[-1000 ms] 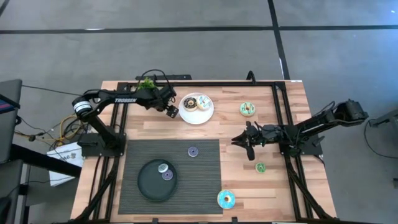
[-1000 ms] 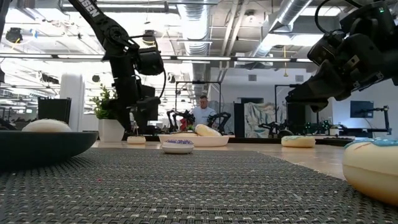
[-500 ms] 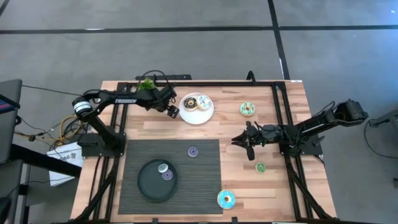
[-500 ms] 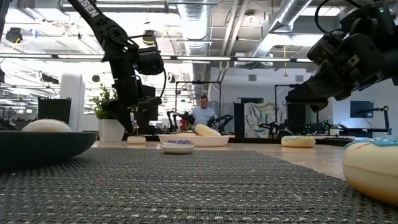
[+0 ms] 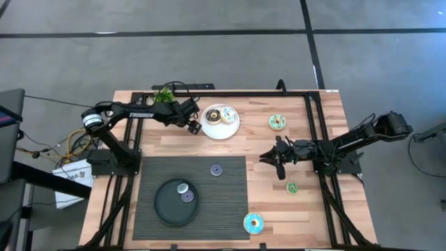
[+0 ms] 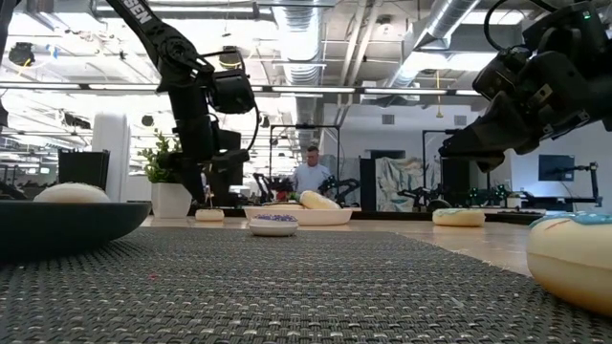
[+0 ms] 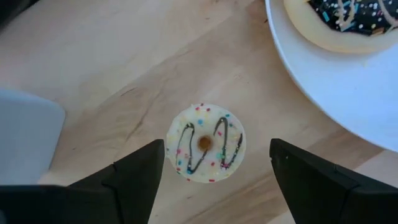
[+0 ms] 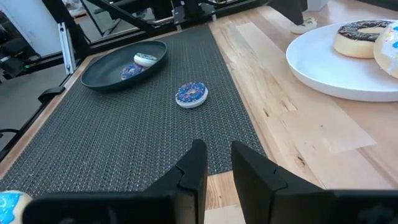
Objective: Pick & Place donuts
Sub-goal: Put the small white donut on the black plate
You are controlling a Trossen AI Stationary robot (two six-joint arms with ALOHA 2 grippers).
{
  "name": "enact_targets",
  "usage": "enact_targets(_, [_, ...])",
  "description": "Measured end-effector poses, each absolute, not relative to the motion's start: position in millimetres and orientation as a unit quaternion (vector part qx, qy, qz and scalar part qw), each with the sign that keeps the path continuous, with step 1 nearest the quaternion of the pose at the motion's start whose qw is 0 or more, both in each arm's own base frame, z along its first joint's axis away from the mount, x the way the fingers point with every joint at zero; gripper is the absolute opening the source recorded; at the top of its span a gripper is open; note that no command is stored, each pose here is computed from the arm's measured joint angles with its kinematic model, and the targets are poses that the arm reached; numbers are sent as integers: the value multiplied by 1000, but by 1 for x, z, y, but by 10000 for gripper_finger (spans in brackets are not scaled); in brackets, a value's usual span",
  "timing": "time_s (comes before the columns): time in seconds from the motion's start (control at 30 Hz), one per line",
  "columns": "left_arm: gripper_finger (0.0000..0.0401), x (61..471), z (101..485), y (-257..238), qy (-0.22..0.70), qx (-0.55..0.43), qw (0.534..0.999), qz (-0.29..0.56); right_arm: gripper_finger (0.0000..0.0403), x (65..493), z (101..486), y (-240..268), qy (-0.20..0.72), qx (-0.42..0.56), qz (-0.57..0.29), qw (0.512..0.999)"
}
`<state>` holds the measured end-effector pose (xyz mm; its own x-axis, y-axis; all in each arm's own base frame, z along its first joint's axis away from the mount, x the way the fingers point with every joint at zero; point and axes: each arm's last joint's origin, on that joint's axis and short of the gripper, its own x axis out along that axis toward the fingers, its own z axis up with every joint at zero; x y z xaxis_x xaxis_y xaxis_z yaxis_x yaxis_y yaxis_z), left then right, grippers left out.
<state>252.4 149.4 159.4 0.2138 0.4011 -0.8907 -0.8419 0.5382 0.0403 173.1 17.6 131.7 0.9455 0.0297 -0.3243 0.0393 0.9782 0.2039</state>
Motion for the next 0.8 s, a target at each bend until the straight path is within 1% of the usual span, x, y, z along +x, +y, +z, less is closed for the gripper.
enact_targets(0.43, [287, 253, 159, 149, 460, -245, 738, 430, 65, 173, 132, 18, 164, 113, -4, 980])
enact_targets(0.7, [287, 262, 135, 151, 473, -240, 728, 434, 65, 173, 132, 18, 164, 113, -3, 980])
enact_targets(0.8, [287, 264, 132, 152, 472, -242, 727, 436, 65, 173, 132, 18, 164, 113, -3, 980])
